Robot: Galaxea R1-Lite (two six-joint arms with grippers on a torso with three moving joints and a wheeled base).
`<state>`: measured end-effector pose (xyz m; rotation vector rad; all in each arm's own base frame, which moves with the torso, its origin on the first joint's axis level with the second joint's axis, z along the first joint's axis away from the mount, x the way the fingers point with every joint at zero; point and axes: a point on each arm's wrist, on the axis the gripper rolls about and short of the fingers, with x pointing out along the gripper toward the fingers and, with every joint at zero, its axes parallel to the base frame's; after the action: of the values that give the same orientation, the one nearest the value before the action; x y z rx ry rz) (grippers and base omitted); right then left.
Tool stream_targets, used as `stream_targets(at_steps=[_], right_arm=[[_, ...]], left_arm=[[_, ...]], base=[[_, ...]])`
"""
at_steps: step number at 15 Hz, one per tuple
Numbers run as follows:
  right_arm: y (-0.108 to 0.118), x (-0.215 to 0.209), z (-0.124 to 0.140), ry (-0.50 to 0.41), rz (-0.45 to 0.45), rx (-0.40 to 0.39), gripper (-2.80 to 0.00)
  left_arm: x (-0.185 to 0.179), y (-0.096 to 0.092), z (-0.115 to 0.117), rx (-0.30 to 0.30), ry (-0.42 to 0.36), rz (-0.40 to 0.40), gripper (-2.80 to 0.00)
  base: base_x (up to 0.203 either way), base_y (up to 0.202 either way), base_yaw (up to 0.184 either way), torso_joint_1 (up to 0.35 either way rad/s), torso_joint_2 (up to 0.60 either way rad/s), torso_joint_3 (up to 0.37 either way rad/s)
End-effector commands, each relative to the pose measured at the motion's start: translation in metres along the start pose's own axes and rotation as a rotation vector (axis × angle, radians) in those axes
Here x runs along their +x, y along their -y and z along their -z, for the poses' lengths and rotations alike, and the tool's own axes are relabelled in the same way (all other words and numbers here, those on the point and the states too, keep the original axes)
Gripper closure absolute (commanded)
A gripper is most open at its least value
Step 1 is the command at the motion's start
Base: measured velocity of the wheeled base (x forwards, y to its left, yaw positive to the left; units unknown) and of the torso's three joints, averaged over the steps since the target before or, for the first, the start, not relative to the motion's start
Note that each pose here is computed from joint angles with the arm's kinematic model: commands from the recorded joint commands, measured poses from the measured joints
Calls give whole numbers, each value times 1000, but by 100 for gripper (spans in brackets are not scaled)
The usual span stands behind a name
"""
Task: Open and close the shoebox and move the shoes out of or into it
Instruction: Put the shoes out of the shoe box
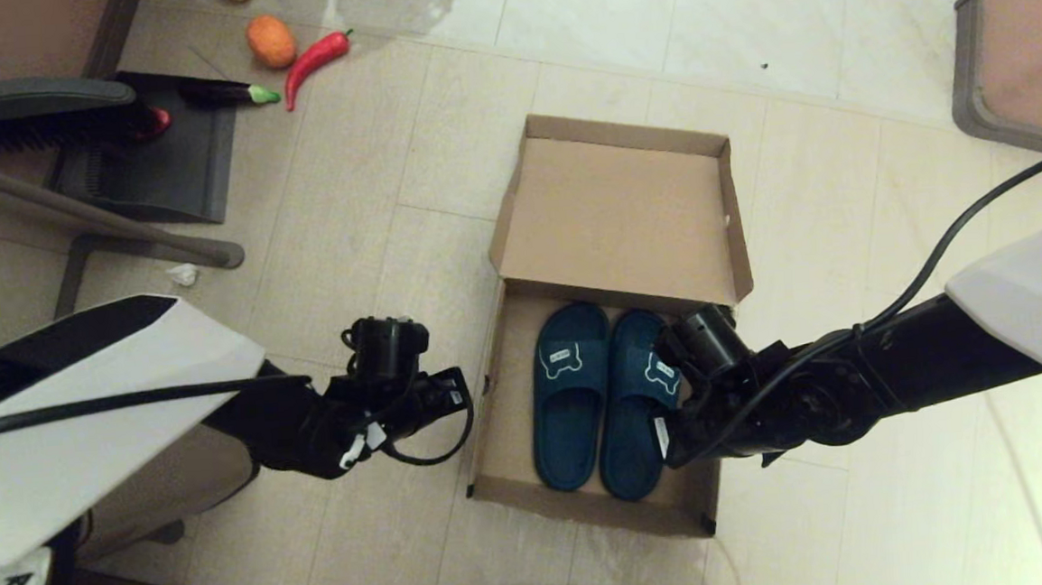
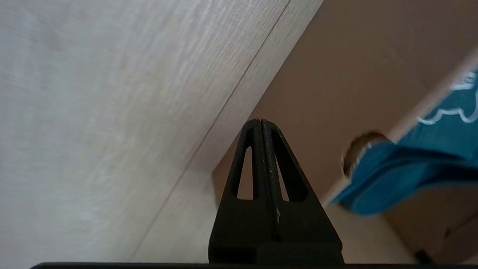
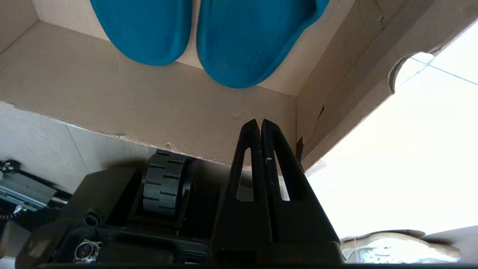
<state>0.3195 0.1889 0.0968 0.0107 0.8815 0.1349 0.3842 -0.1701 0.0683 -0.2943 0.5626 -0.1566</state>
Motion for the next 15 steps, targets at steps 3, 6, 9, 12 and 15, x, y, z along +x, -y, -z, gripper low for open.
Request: stream_targets(at_steps=[3,6,9,12,15], right_arm=[[-1,2,0,17,11,5,0],[2,2,5,5,27,4,0],[6,-2,12,-12,32,6,0],[7,-3,13,14,24,14,0],[10,-6,18,14,24,14,0]], left_arm=[[24,11,8,2,2,-5,0],[23,14,12,10,-27,-11,0],[15,28,23,-9,-67,3,0],[11,43,34,-21,-95,25,0],[7,58,47,-22,-109,32,0]], base=[[0,0,0,0,0,0],[0,0,0,0,0,0],[0,0,0,0,0,0],[0,0,0,0,0,0],[0,0,0,0,0,0]])
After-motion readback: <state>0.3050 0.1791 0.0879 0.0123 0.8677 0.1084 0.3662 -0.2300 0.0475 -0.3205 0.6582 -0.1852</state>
